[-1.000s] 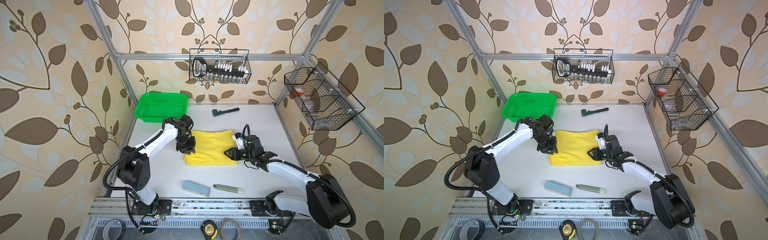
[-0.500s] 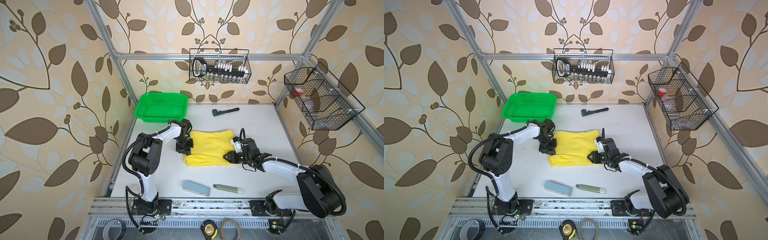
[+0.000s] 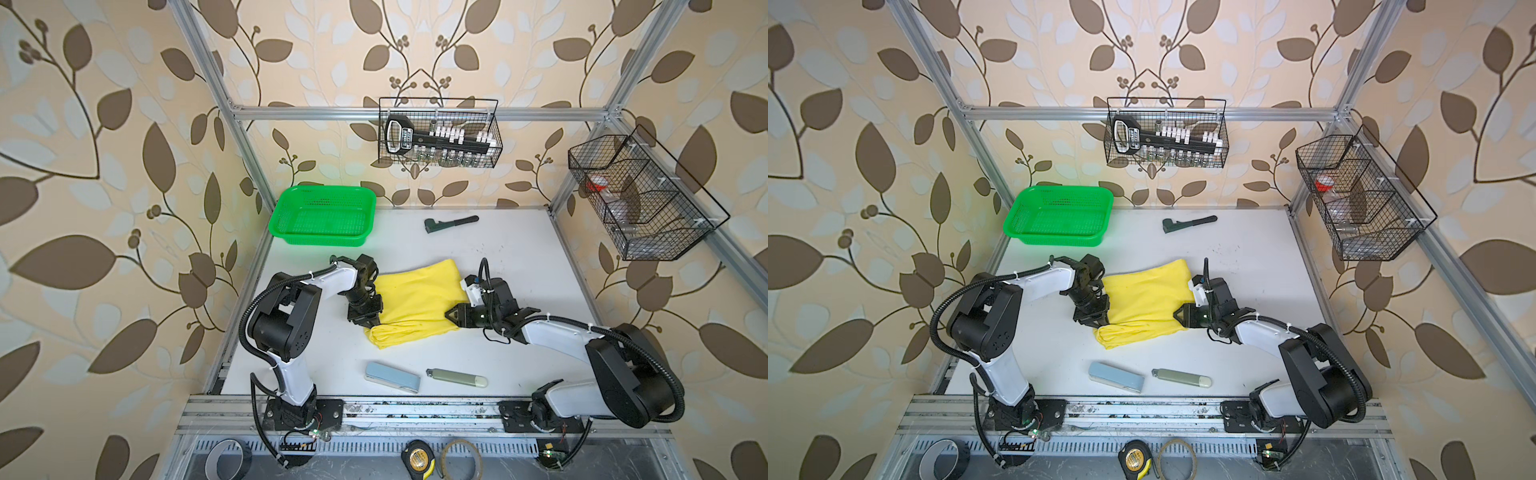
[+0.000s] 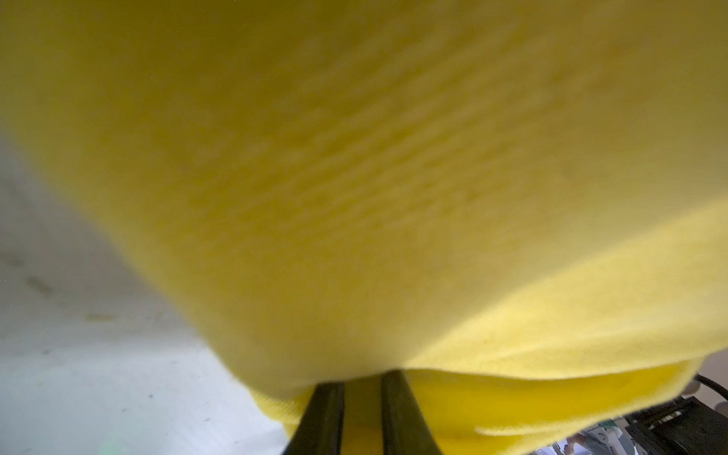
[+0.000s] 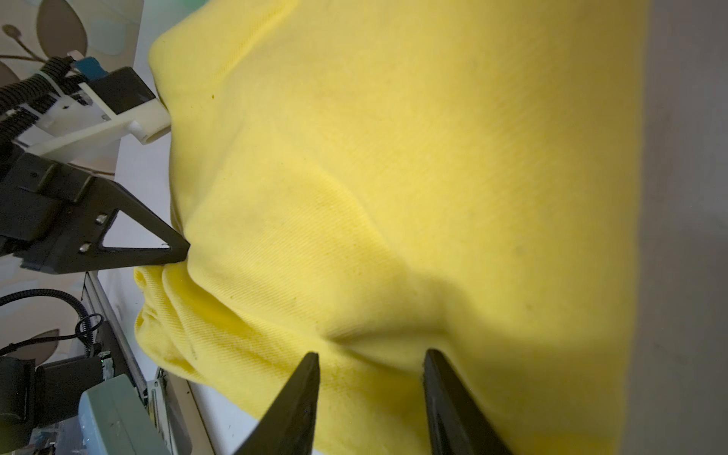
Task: Fold and stack the trousers
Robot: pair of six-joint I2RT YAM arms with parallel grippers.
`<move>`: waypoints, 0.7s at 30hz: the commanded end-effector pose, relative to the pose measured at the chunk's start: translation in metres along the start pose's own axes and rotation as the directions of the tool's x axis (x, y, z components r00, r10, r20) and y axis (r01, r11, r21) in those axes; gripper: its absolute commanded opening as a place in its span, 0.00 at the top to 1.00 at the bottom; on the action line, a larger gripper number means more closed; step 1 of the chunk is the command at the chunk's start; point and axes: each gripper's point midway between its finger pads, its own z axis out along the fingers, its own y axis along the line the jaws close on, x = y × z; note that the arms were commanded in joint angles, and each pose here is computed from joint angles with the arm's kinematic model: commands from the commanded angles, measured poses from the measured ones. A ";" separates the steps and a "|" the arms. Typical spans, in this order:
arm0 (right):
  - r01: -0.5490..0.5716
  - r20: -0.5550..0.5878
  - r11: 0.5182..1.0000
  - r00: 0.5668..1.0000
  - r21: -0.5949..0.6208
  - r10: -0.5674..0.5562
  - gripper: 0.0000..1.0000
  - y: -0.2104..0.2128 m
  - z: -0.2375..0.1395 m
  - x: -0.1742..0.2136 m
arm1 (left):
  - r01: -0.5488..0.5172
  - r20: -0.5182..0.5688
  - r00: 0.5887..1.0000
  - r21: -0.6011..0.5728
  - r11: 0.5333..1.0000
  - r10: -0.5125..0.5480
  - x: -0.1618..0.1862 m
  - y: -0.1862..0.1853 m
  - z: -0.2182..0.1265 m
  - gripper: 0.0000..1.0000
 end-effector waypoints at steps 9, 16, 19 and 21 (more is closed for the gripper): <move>0.067 0.074 0.996 0.995 0.055 -0.071 0.44 0.008 -0.013 -0.059 | -0.108 0.160 0.981 -0.026 0.994 0.110 -0.009 -0.025 -0.074 0.53; 0.072 -0.013 0.986 0.997 0.151 -0.071 0.42 -0.025 0.007 -0.038 | -0.215 0.247 0.945 -0.023 0.976 0.214 -0.045 -0.052 -0.090 0.40; 0.047 -0.041 0.986 0.998 0.158 -0.041 0.42 -0.034 0.015 -0.022 | -0.198 0.243 0.950 -0.014 0.980 0.195 -0.050 -0.067 -0.074 0.39; 0.037 -0.057 0.985 0.998 0.170 -0.027 0.42 -0.040 0.017 -0.012 | -0.166 0.229 0.959 -0.013 0.986 0.165 -0.049 -0.076 -0.058 0.38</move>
